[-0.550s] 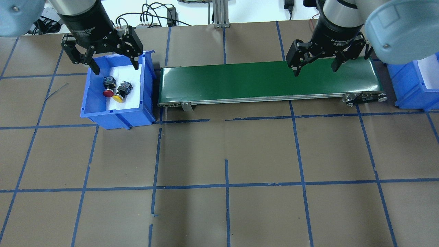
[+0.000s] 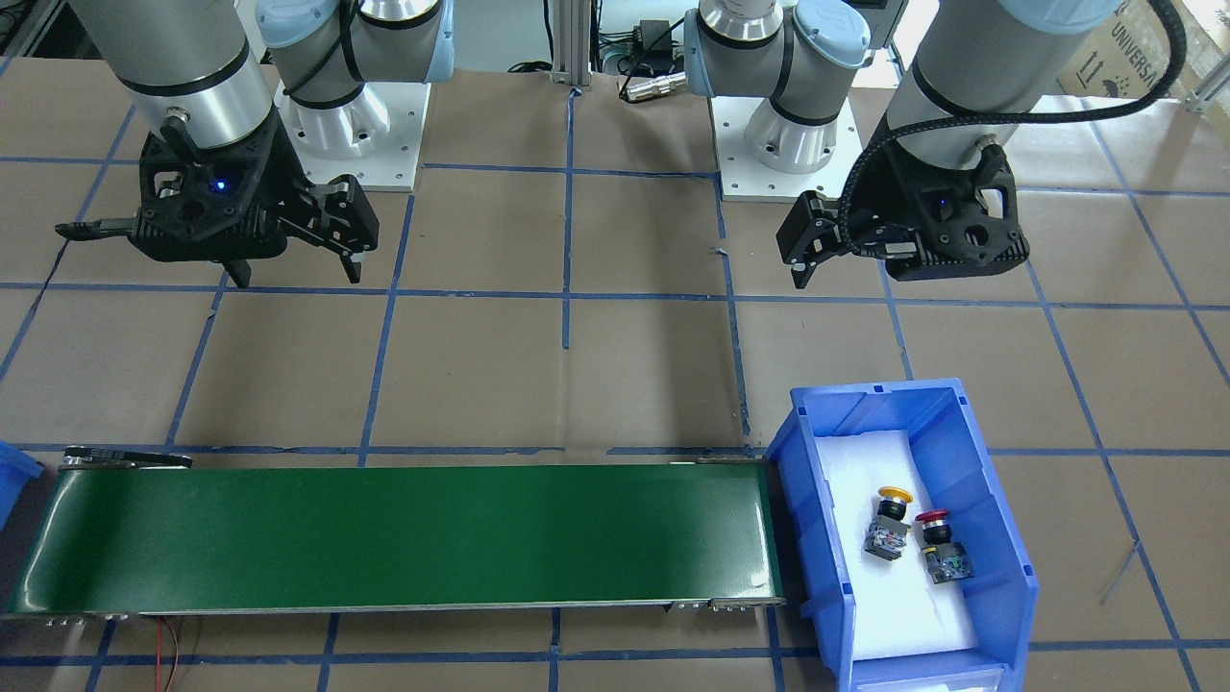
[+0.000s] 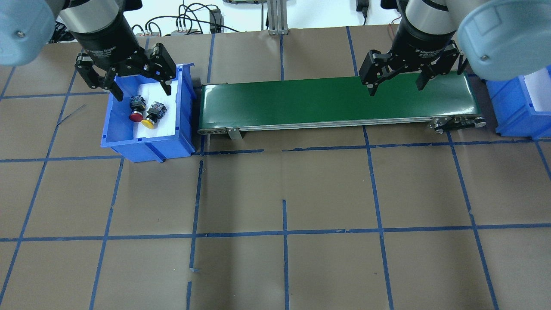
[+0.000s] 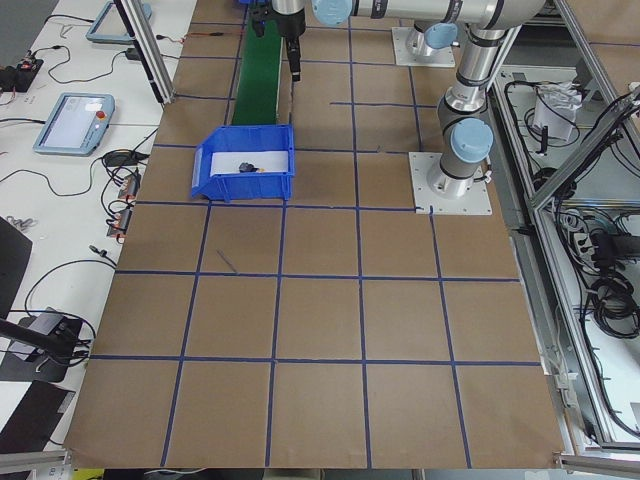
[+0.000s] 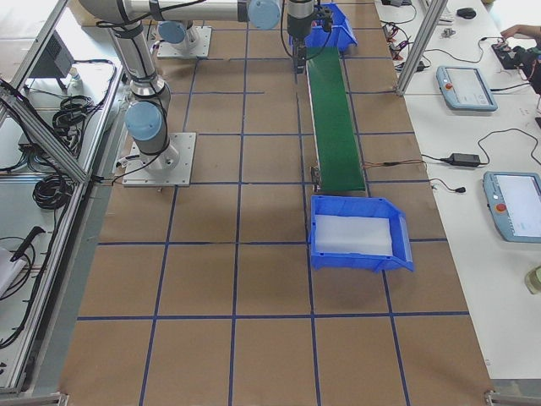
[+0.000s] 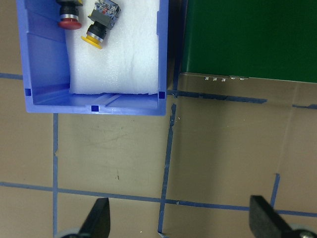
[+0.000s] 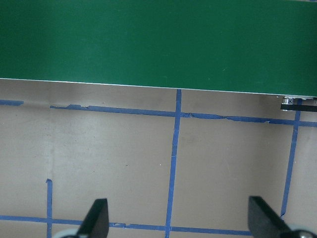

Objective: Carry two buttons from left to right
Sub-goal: 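Move the left gripper down into the blue bin over the yellow button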

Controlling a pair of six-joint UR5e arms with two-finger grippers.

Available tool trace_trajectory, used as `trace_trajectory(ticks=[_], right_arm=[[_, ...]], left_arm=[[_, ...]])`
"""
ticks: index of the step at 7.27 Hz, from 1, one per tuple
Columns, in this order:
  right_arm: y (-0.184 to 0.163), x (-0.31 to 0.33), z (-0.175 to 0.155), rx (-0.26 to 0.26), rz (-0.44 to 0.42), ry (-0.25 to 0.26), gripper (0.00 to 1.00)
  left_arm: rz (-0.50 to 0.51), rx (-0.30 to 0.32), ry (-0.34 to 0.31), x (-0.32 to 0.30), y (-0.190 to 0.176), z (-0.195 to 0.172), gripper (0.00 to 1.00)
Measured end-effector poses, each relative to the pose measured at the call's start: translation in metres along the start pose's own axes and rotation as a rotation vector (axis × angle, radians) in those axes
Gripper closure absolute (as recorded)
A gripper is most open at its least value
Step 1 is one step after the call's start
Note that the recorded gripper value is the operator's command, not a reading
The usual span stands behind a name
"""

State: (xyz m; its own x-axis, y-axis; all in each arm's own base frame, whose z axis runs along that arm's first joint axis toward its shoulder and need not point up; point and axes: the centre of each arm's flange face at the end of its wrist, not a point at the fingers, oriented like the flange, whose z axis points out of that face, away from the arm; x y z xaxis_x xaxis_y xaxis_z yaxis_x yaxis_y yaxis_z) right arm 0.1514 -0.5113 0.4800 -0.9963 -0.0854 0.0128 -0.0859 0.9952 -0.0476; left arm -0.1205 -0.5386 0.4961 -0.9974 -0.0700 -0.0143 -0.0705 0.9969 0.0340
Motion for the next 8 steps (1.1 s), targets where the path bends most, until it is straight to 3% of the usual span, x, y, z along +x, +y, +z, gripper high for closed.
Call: trace_trajectory(ticks=[1,4,6,8], right_arm=[[0.000,0.000,0.000,0.001,0.000,-0.001,0.00],[0.000,-0.001,0.000,0.001,0.000,-0.009,0.00],[0.000,-0.001,0.000,0.000,-0.002,-0.009,0.00],[0.000,0.000,0.000,0.001,-0.002,-0.008,0.00]], left_arm=[[0.034,0.016,0.000,-0.017,-0.022,-0.004,0.00],[-0.011,0.037,0.052,-0.075,-0.105,0.005,0.00],[-0.016,0.021,0.059,-0.079,-0.160,0.060,0.00],[0.066,0.001,0.056,-0.076,-0.183,0.107,0.00]])
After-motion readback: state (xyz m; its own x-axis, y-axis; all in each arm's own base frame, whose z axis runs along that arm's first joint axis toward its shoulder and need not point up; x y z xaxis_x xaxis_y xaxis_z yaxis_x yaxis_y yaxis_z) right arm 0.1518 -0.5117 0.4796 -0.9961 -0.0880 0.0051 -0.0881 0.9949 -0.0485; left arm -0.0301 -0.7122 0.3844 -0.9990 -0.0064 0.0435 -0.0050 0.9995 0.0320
